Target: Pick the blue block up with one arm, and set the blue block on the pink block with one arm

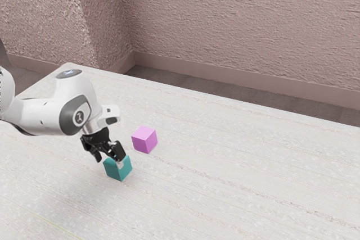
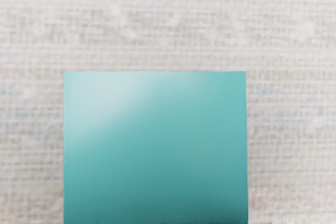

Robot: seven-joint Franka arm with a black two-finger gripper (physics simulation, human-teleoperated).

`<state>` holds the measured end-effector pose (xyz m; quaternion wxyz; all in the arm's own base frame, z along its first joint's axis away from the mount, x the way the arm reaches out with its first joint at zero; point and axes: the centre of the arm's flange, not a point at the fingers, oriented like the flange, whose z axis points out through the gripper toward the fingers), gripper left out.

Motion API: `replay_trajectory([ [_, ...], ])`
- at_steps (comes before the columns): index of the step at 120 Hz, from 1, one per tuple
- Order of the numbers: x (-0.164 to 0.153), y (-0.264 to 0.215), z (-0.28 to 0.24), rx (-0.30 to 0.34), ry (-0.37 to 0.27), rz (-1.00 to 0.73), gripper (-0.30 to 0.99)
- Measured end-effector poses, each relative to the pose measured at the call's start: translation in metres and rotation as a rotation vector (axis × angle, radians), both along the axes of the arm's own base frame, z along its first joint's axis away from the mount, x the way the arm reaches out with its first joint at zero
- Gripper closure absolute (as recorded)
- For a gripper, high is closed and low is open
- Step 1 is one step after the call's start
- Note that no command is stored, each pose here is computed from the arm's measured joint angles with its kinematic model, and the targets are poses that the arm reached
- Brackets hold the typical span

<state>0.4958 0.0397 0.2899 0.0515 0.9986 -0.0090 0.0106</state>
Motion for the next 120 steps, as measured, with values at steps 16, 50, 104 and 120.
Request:
replay_trajectory([
  [16,-0.001,0.000,-0.006,0.018,0.022,-0.016,0.00],
  [50,0.009,0.002,-0.005,0.031,0.021,-0.007,0.01],
  [104,0.027,0.002,-0.025,0.035,0.045,0.007,0.01],
  [120,0.027,0.000,-0.029,0.035,0.050,0.004,0.01],
])
